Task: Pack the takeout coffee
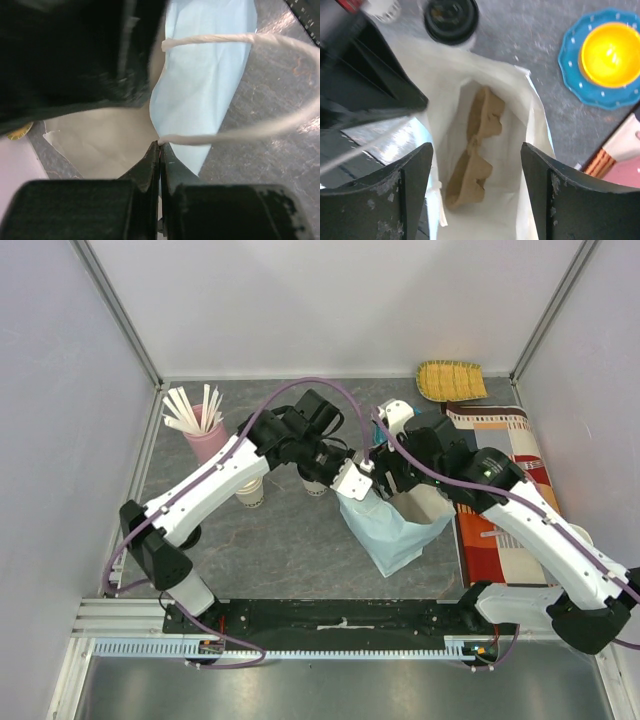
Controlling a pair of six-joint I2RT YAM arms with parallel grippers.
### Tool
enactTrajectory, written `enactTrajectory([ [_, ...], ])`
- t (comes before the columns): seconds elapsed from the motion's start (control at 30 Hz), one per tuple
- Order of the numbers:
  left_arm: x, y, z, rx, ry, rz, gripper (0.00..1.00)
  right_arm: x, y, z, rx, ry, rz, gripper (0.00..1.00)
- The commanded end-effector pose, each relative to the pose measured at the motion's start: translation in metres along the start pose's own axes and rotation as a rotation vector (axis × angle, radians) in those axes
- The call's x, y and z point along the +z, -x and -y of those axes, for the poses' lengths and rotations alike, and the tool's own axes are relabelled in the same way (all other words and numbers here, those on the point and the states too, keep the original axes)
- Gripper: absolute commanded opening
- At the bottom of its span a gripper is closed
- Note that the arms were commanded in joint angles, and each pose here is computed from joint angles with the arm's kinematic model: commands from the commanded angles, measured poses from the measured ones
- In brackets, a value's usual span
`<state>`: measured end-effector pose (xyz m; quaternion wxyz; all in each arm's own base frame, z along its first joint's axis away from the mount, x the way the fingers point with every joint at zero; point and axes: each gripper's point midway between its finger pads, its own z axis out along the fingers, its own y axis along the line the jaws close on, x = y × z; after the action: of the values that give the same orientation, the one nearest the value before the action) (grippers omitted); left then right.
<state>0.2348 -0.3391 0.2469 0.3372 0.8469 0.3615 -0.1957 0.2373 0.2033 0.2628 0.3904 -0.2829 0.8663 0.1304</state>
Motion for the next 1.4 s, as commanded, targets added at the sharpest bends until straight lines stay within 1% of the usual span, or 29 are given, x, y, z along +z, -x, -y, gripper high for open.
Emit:
enactTrajectory([
  [0.0,-0.020,0.036,0.019,-0.049,0.028,0.134,0.02,-0.049,0.070,-0.029,0.072,0.163,0.216,0.80],
  [0.07,-0.020,0.037,0.028,-0.041,0.017,0.146,0.02,-0.061,0.075,-0.040,0.098,0.226,0.212,0.79],
  [0.1,-0.019,0.036,0.029,-0.042,0.028,0.149,0.02,-0.062,0.074,-0.043,0.148,0.232,0.191,0.75],
  [0.17,-0.019,0.037,0.029,-0.057,0.042,0.152,0.02,-0.064,0.063,-0.040,0.180,0.212,0.143,0.68],
  [0.2,-0.017,0.034,0.025,-0.044,0.067,0.148,0.02,-0.065,0.059,-0.035,0.208,0.181,0.134,0.62],
  [0.23,-0.021,0.037,0.023,-0.035,0.096,0.152,0.02,-0.063,0.048,-0.030,0.212,0.146,0.109,0.59],
  [0.27,-0.020,0.034,0.023,-0.030,0.111,0.150,0.02,-0.064,0.045,-0.028,0.208,0.138,0.109,0.58],
  [0.3,-0.012,0.024,0.029,-0.035,0.112,0.131,0.02,-0.072,0.043,-0.026,0.185,0.141,0.137,0.56],
  [0.33,-0.016,0.027,0.018,-0.001,0.178,0.138,0.02,-0.069,0.038,-0.027,0.164,0.149,0.139,0.54],
  [0.37,-0.015,0.025,0.013,0.004,0.208,0.132,0.02,-0.070,0.037,-0.027,0.142,0.155,0.149,0.52],
  [0.4,-0.011,0.018,0.013,0.005,0.220,0.105,0.02,-0.072,0.035,-0.026,0.119,0.153,0.152,0.48],
  [0.47,-0.008,0.018,0.012,0.039,0.226,0.078,0.02,-0.066,0.024,-0.023,0.086,0.144,0.114,0.46],
  [0.53,-0.005,0.013,0.015,0.085,0.227,0.033,0.02,-0.055,0.010,-0.029,0.095,0.167,0.053,0.40],
  [0.57,-0.007,0.021,0.020,0.129,0.229,0.032,0.02,-0.051,0.006,-0.032,0.107,0.179,0.036,0.39],
  [0.6,-0.004,0.018,0.028,0.181,0.218,0.006,0.02,-0.050,0.004,-0.033,0.118,0.181,0.027,0.36],
  [0.63,-0.004,0.022,0.033,0.218,0.211,0.002,0.02,-0.049,0.004,-0.033,0.133,0.181,0.031,0.35],
  [0.67,-0.002,0.027,0.051,0.254,0.181,0.008,0.02,-0.051,0.006,-0.034,0.159,0.181,0.047,0.35],
  [0.7,-0.002,0.032,0.059,0.290,0.166,0.014,0.02,-0.052,0.010,-0.035,0.175,0.187,0.062,0.34],
  [0.77,0.004,0.040,0.084,0.306,0.104,0.037,0.02,-0.055,0.015,-0.037,0.198,0.195,0.074,0.32],
  [0.87,0.008,0.052,0.114,0.337,0.051,0.071,0.02,-0.042,-0.004,-0.036,0.210,0.151,-0.012,0.29],
  [0.93,0.010,0.055,0.127,0.360,0.036,0.077,0.02,-0.032,-0.016,-0.047,0.202,0.164,-0.045,0.27],
  [1.0,0.016,0.056,0.138,0.385,0.011,0.066,0.02,-0.029,-0.022,-0.053,0.173,0.140,-0.065,0.26],
  [1.07,0.021,0.057,0.152,0.391,-0.021,0.062,0.02,-0.033,-0.018,-0.050,0.159,0.101,-0.062,0.27],
  [1.1,0.023,0.057,0.157,0.378,-0.034,0.058,0.02,-0.036,-0.023,-0.049,0.151,0.086,-0.085,0.27],
  [1.13,0.026,0.057,0.162,0.369,-0.046,0.059,0.02,-0.039,-0.021,-0.045,0.150,0.060,-0.081,0.27],
  [1.23,0.032,0.061,0.169,0.308,-0.071,0.064,0.02,-0.042,-0.035,-0.046,0.141,0.059,-0.135,0.29],
  [1.27,0.032,0.063,0.169,0.260,-0.063,0.063,0.02,-0.042,-0.038,-0.050,0.127,0.066,-0.146,0.29],
  [1.37,0.034,0.067,0.156,0.209,-0.004,0.058,0.02,-0.038,-0.034,-0.058,0.093,0.069,-0.152,0.31],
])
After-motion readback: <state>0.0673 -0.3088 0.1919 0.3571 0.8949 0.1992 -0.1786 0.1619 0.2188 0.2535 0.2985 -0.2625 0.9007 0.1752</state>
